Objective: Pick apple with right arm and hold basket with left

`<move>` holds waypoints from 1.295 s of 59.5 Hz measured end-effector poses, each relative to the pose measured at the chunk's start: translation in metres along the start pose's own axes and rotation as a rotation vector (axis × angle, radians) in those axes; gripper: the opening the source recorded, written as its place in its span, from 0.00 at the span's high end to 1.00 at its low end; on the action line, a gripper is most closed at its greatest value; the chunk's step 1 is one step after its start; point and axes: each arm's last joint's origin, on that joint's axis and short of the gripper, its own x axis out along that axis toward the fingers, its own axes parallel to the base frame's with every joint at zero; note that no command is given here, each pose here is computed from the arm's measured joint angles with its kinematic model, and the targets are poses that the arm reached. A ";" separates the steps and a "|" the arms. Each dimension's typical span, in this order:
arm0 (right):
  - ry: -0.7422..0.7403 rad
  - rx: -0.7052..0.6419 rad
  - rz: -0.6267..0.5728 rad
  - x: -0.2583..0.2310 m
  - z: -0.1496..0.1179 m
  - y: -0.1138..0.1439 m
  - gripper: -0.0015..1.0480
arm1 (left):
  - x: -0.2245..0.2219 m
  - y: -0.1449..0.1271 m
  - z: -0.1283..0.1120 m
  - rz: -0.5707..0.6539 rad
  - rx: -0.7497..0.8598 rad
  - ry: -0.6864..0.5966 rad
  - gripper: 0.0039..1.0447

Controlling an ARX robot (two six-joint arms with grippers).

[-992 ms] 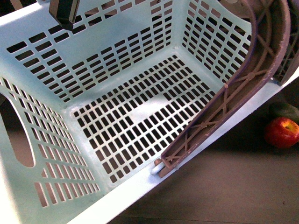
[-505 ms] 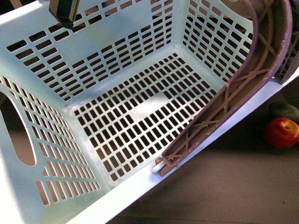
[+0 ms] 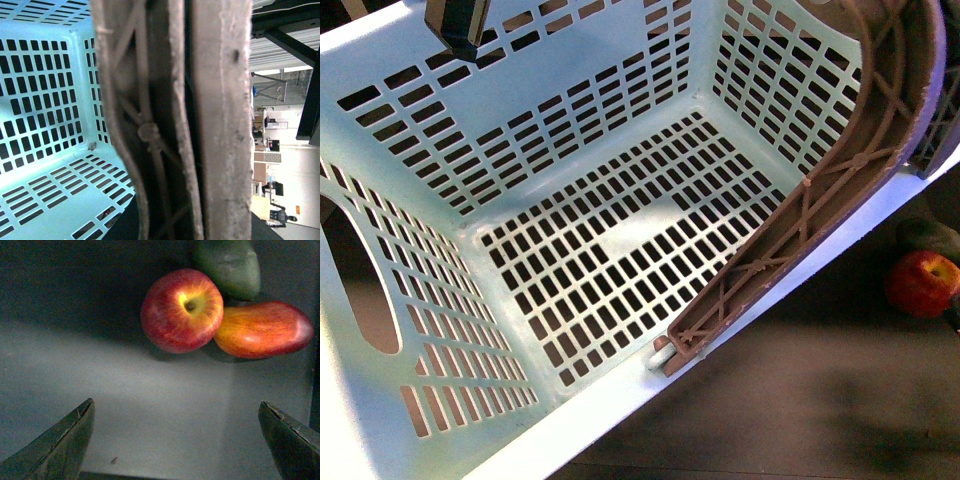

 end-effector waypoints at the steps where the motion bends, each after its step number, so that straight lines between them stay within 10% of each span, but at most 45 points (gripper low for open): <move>1: 0.001 -0.001 0.000 0.002 0.001 0.000 0.08 | 0.000 0.000 0.000 0.000 0.000 0.000 0.85; 77: 0.052 0.266 0.018 0.102 0.024 -0.017 0.08 | 0.000 0.000 0.000 0.000 0.000 0.000 0.85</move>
